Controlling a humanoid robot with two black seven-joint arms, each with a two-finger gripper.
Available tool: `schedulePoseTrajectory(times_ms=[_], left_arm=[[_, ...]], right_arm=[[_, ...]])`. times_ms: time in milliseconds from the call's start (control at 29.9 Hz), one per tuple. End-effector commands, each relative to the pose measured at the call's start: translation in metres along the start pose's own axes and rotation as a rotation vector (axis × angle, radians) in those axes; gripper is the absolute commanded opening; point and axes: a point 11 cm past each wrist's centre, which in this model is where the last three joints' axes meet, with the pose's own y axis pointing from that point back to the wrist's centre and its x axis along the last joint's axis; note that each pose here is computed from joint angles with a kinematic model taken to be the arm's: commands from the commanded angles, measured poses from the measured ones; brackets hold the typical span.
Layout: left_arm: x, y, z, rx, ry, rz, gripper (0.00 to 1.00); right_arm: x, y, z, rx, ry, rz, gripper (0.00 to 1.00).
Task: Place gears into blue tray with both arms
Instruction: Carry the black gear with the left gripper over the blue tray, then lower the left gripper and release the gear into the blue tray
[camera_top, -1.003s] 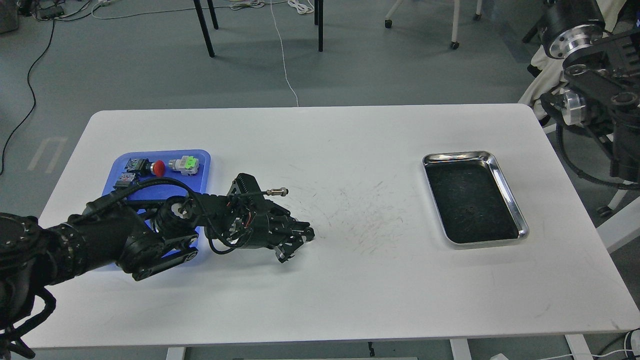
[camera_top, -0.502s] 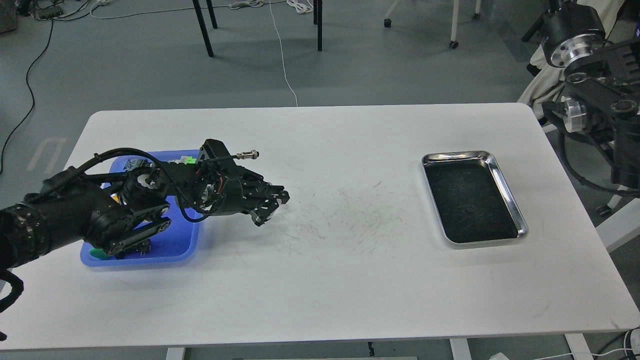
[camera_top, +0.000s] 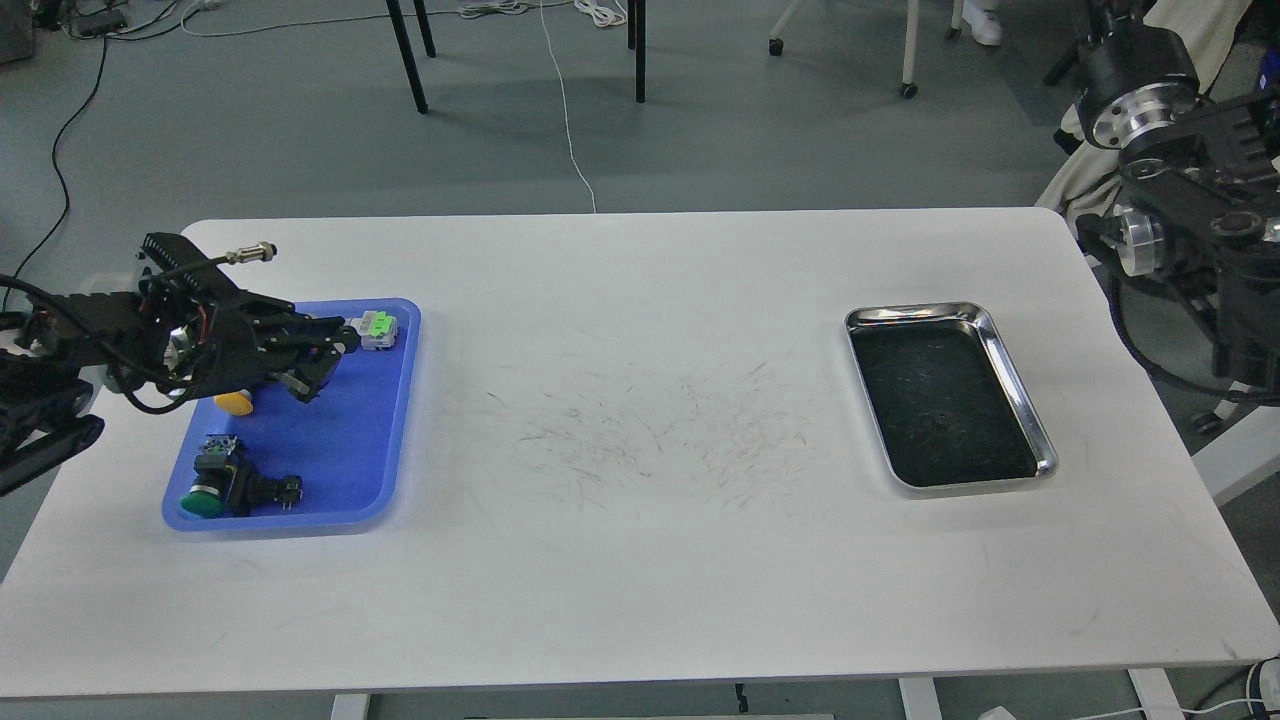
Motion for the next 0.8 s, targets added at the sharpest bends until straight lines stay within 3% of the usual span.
schedulePoseTrajectory(times_ms=[0, 201, 769], left_arm=[[-0.019, 0.006, -0.002, 0.011, 0.010, -0.021, 0.07], [-0.034, 0.007, 0.001, 0.008, 0.025, -0.038, 0.07], [-0.058, -0.003, 0.006, 0.015, 0.040, -0.071, 0.07]], right_arm=[[-0.007, 0.008, 0.017, -0.038, -0.057, 0.009, 0.95], [-0.029, 0.019, 0.037, -0.114, -0.237, 0.035, 0.95], [-0.067, 0.030, 0.049, -0.149, -0.493, 0.076, 0.95]])
